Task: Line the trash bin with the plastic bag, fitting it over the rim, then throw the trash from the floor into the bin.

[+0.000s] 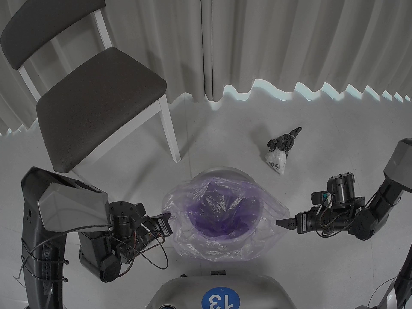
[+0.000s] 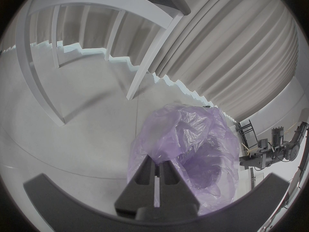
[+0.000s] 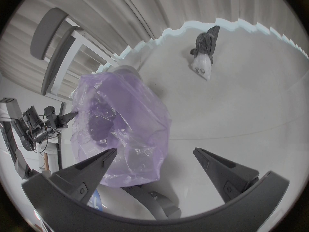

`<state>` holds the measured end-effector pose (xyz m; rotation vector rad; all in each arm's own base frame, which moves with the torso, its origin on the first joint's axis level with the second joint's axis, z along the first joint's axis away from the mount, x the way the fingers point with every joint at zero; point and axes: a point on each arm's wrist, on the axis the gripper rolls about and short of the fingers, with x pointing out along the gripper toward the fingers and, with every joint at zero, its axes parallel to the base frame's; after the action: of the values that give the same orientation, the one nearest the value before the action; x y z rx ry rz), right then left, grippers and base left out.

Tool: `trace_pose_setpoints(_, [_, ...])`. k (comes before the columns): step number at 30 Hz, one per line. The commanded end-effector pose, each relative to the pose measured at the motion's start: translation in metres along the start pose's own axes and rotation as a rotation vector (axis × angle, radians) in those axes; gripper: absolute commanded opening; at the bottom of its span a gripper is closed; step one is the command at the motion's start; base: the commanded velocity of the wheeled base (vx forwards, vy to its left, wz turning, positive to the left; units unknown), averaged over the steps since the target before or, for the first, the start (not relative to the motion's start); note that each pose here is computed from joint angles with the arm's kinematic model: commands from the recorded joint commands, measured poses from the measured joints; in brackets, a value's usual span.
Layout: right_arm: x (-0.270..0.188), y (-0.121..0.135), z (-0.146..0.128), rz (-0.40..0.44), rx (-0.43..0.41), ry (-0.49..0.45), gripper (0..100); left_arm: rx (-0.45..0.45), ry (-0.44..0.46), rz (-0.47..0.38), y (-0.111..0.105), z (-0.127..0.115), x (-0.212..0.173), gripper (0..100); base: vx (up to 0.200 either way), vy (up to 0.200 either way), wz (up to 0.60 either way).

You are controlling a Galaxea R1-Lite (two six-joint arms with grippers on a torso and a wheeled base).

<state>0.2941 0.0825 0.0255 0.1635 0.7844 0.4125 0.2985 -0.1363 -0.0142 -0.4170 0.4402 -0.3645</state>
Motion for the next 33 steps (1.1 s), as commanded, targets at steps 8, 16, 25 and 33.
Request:
trace_pose_setpoints(8, [-0.03,0.018,0.024,0.019,-0.011,-0.135,100,0.001,0.0,0.006,0.003,-0.005,0.004,0,0.0,0.0,0.0])
trace_pose_setpoints(16, [-0.018,0.074,0.07,0.009,-0.066,-0.183,100,0.001,0.004,0.008,0.004,-0.007,0.006,0,0.0,0.0,0.0])
trace_pose_setpoints(25, [0.001,0.108,0.114,0.03,-0.221,-0.152,100,0.0,-0.017,0.002,0.001,0.001,0.001,100,0.0,0.0,0.0])
trace_pose_setpoints(33, [0.024,0.102,0.103,0.009,-0.468,-0.103,100,0.002,-0.033,0.007,0.0,0.005,-0.001,100,0.0,0.0,0.0])
